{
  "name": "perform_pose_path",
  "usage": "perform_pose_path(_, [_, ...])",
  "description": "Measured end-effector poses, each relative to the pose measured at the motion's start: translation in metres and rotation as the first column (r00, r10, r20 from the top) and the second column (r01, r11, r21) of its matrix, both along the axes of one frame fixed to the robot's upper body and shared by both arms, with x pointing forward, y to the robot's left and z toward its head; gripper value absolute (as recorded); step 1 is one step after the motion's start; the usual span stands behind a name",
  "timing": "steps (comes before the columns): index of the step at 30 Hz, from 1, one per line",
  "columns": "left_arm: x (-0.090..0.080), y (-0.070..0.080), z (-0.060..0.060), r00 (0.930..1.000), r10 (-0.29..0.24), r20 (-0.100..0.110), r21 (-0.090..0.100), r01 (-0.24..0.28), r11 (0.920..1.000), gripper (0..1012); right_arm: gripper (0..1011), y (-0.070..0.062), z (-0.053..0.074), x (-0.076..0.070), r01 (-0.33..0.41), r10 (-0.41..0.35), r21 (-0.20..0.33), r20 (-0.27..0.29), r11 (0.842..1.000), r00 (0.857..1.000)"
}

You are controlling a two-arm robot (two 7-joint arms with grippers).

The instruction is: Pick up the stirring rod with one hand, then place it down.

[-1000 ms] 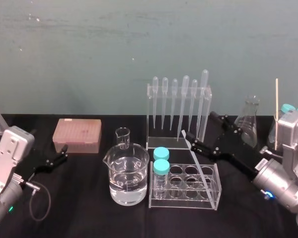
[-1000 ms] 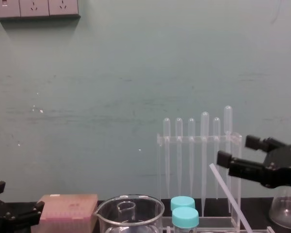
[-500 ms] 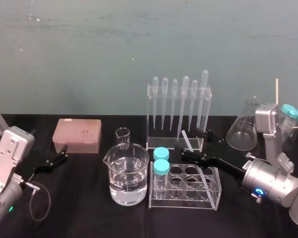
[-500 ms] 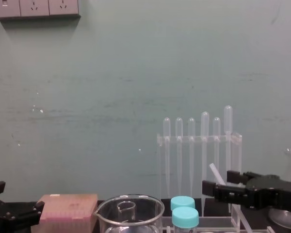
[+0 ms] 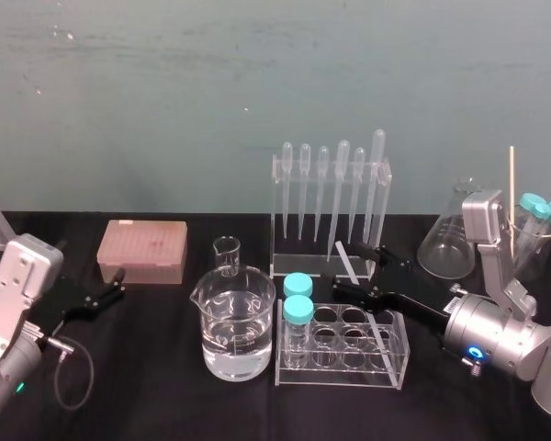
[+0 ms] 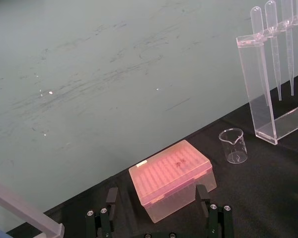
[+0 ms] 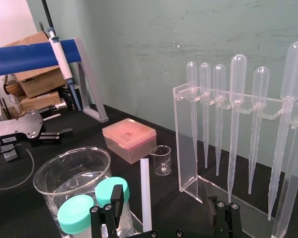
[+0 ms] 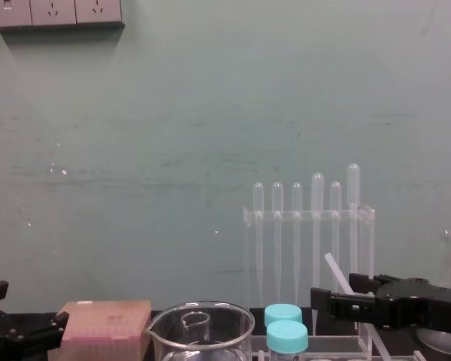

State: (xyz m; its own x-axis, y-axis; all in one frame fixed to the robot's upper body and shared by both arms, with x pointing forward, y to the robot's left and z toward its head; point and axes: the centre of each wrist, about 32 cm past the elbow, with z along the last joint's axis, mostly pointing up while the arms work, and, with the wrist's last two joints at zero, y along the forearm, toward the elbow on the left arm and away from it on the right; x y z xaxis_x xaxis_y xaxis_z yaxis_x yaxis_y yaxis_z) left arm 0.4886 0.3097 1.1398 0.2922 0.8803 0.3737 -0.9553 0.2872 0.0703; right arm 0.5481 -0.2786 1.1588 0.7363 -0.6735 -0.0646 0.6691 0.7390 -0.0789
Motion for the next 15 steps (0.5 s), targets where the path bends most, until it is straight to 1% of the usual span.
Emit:
perform_pose_path(4, [0.0,0.0,0.0,1.0,0.0,0.0,0.0,0.0,1.0,1000,995,-0.0001,0.0001,-0.0002,0.0,0.0,0.0,0.003,1.0,1.0])
perform_pose_path(6, [0.0,0.0,0.0,1.0,0.0,0.0,0.0,0.0,1.0,1000,969,-0.0002,0.0001,-0.0003,0.0,0.0,0.001,0.003,1.0,1.0])
perform_pose_path(7, [0.0,0.0,0.0,1.0,0.0,0.0,0.0,0.0,1.0,1000,931,-0.0002,0.0001,-0.0004,0.0,0.0,0.001,0.004,1.0,1.0])
perform_pose_path(9, [0.0,0.0,0.0,1.0,0.0,0.0,0.0,0.0,1.0,1000,908,-0.0002,0.0002,-0.0004,0.0,0.0,0.001,0.005,1.0,1.0])
perform_pose_path(10, [0.0,0.0,0.0,1.0,0.0,0.0,0.0,0.0,1.0,1000,853,-0.0003,0.0002,-0.0004,0.0,0.0,0.001,0.005,1.0,1.0])
perform_pose_path(13, [0.0,0.0,0.0,1.0,0.0,0.0,0.0,0.0,1.0,1000,801,-0.0004,0.0002,-0.0005,0.0,0.0,0.001,0.006,1.0,1.0])
perform_pose_path(14, [0.0,0.0,0.0,1.0,0.0,0.0,0.0,0.0,1.0,1000,747,-0.0004,0.0002,-0.0005,0.0,0.0,0.001,0.006,1.0,1.0])
perform_pose_path(15, [0.0,0.0,0.0,1.0,0.0,0.0,0.0,0.0,1.0,1000,735,-0.0004,0.0002,-0.0005,0.0,0.0,0.001,0.006,1.0,1.0])
